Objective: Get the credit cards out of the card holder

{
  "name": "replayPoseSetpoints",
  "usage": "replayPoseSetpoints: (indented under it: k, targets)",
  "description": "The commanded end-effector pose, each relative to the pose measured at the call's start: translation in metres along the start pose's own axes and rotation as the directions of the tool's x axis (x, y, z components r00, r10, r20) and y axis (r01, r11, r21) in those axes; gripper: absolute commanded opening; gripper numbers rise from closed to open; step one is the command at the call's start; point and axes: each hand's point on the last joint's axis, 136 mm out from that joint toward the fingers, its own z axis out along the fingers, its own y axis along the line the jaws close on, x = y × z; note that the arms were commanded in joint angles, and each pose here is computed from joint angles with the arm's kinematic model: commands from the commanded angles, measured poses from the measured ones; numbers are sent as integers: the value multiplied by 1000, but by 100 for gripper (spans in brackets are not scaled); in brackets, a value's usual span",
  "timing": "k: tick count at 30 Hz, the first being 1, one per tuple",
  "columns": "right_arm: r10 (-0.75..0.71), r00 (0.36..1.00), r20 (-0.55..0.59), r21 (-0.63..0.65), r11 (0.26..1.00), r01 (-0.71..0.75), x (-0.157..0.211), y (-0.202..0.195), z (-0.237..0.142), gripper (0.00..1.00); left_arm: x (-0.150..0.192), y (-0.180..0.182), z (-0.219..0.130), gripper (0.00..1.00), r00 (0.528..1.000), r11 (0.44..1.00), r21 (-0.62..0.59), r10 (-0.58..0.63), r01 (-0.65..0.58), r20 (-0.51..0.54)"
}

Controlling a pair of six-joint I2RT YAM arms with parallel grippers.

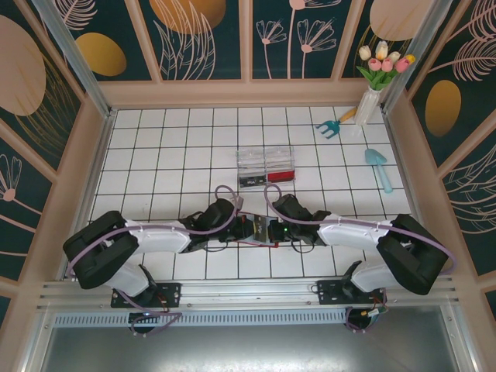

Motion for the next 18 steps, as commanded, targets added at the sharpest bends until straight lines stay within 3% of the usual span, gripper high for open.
replayPoseSetpoints:
  k: [1,8,13,15,18]
  targets:
    - [32,999,-41,62,998,-30,17,-20,3,0,-4,13,-12,0,999,999,-41,0,2,32]
    - [21,1000,-5,36,999,-21,9,-13,-5,0,-16,18,-38,0,995,995,-98,36,-27,92]
    - [-24,993,120,-23,999,27,-17,6,-32,1,-38,10,-61,0,976,970,-206,163,-131,146]
    - [-44,979,201,-47,997,55,-31,15,-51,8,-49,4,-70,0,958,945,-261,244,-198,154]
    - [-56,941,335,-63,995,81,-50,21,-83,26,-65,-8,-80,0,912,899,-308,375,-312,169]
